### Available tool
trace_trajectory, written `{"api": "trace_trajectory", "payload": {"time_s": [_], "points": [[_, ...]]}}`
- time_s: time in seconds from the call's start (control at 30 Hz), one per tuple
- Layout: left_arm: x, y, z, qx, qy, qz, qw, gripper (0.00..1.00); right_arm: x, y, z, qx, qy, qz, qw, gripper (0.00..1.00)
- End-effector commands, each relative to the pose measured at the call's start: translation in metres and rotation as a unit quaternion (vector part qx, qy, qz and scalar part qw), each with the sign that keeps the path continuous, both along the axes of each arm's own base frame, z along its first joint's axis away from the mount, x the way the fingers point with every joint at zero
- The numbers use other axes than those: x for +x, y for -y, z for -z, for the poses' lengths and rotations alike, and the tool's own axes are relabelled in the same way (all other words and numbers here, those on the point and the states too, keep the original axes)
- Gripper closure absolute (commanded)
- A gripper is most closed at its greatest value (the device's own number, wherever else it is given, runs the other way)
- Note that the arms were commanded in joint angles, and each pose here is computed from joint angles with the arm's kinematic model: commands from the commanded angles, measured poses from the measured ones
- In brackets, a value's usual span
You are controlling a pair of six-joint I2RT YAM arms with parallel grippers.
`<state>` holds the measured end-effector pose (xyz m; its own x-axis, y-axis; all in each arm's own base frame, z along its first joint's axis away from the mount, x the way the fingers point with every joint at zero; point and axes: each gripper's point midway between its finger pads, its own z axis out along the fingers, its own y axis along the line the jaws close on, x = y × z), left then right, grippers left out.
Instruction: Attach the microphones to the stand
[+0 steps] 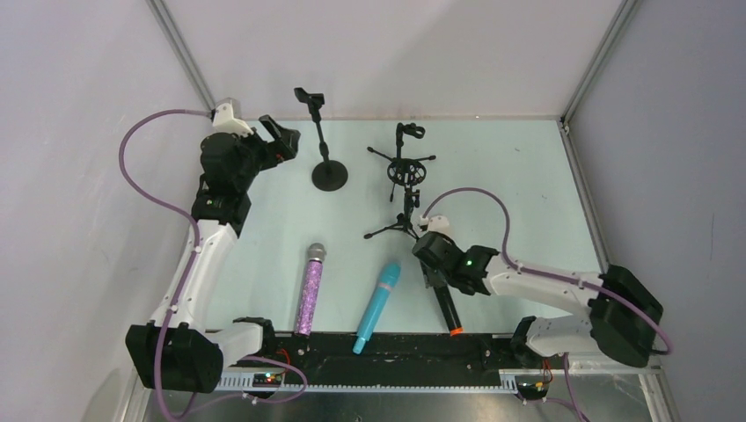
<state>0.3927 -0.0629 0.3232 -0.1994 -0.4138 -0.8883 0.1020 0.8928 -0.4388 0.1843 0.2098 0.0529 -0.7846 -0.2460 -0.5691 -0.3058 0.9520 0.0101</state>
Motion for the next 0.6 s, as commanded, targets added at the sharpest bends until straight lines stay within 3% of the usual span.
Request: {"api": "trace_trajectory", "payload": {"time_s": [0.0, 0.3, 0.57], "points": [[0.001, -0.003, -0.008, 0.010, 0.021, 0.001, 1.000, 0.02, 0.027, 0.014, -0.040, 0.032, 0.080, 0.050, 0.995, 1.00], [0.001, -0.002, -0.008, 0.005, 0.020, 0.005, 1.000, 0.02, 0.066, 0.062, -0.073, 0.125, 0.095, 0.135, 0.978, 1.00], [0.001, -0.003, -0.009, 0.005, 0.023, 0.005, 1.000, 0.02, 0.105, 0.133, -0.062, 0.171, 0.060, 0.256, 0.950, 1.00]]}}
